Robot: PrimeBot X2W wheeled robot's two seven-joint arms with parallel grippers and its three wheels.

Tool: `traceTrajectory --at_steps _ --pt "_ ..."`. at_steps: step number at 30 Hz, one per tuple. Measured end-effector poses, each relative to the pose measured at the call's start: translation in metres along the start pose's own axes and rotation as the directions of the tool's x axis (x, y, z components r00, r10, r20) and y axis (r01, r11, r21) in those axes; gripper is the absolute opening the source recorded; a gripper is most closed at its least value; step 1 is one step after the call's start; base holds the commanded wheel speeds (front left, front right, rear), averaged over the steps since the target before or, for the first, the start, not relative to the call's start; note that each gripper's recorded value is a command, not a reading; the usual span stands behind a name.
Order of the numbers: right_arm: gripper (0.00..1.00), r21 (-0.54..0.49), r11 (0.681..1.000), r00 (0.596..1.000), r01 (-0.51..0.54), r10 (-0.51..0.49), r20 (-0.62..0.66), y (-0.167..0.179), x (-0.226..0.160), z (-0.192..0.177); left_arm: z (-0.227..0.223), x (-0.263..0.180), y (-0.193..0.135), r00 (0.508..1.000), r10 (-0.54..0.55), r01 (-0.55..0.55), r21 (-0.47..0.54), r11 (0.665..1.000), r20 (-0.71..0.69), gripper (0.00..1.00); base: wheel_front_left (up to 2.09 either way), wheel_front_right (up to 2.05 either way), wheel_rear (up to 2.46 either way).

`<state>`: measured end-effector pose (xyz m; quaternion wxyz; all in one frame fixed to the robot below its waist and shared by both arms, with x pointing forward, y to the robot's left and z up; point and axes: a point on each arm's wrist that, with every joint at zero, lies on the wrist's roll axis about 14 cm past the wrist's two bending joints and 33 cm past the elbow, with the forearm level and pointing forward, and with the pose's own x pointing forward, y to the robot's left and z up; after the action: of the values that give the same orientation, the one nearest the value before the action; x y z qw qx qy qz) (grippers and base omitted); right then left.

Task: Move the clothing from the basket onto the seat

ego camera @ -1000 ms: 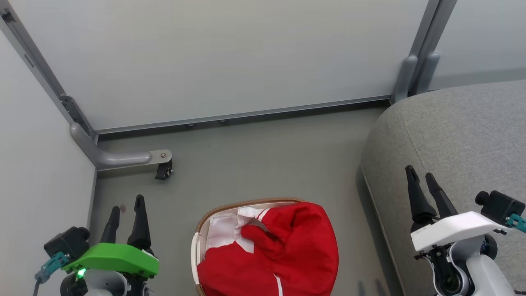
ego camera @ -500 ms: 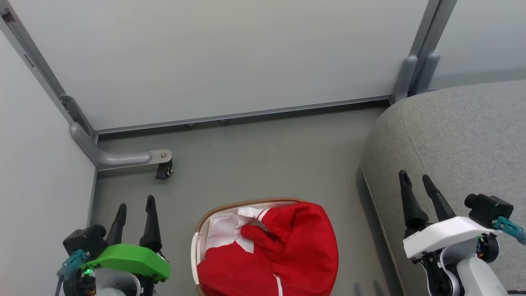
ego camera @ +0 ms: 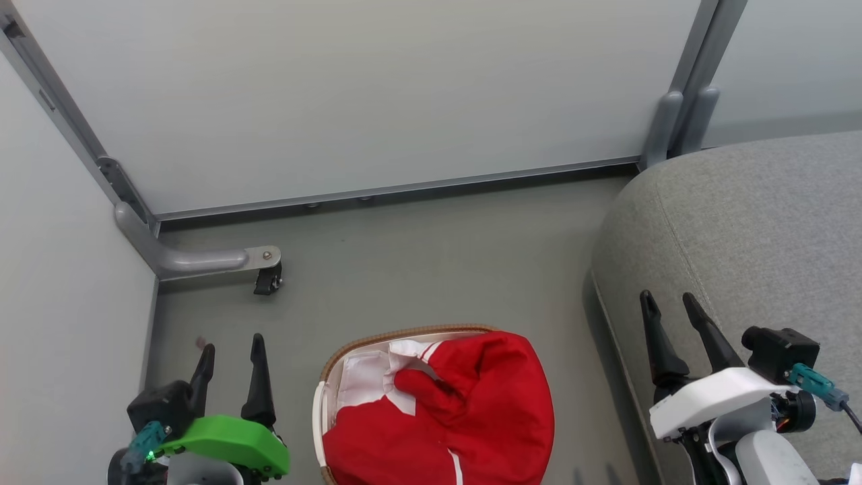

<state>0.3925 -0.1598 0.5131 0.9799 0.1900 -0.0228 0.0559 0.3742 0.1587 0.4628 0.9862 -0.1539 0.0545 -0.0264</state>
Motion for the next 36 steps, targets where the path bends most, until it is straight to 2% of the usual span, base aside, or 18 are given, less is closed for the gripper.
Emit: traceTrajectory --at_steps 15,26,36 --pt "1.0 -0.109 0.994 1.0 -0.027 0.027 -0.008 0.006 -0.002 -0.006 0.004 -0.001 -0.004 0.999 -0.02 0.017 0.107 0.994 0.028 1.0 0.0 0.0 0.0" --pt "1.0 -0.172 0.985 0.999 0.001 0.009 0.052 -0.001 -0.002 0.01 0.015 -0.002 -0.008 0.996 -0.043 0.03 0.174 0.984 0.075 1.0 0.0 0.0 0.0" --pt "1.0 -0.229 0.973 1.0 -0.005 0.011 0.024 -0.003 -0.002 -0.002 -0.013 -0.001 -0.017 0.996 -0.084 0.084 0.188 0.979 -0.006 1.0 0.0 0.0 0.0"
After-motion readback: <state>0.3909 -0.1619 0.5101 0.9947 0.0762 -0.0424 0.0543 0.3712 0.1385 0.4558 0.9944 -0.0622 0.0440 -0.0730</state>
